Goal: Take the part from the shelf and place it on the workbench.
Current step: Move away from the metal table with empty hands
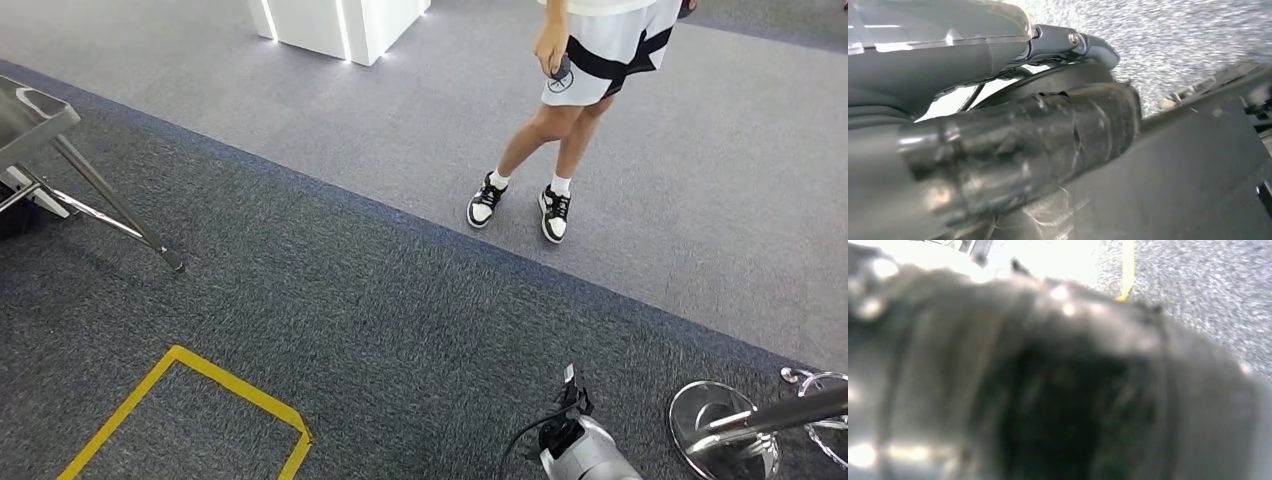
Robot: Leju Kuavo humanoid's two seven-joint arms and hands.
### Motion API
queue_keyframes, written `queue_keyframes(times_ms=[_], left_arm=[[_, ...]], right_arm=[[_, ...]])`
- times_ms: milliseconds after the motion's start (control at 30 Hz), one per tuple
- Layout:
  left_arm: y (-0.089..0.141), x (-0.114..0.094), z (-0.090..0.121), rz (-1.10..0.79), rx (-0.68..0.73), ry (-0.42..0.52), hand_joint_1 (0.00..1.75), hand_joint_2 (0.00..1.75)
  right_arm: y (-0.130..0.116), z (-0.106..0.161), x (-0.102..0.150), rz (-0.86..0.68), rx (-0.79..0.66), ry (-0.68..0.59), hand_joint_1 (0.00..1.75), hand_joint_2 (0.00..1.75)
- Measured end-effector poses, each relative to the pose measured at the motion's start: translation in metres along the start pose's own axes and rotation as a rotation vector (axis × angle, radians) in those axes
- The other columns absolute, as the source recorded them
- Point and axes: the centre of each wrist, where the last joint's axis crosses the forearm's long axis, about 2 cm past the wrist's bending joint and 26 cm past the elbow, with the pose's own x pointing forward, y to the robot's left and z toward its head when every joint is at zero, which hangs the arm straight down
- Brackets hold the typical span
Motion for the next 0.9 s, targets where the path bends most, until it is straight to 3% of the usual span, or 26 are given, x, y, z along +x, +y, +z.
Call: queue_keyframes(times_ms=[900], left_arm=[[-0.0006, -0.0014, -0.0001, 0.0, -0.001, 0.003, 0.0, 0.0]], right_arm=[[0.0001, -0.0001, -0.0011, 0.0, 0.0, 0.002, 0.0, 0.0]])
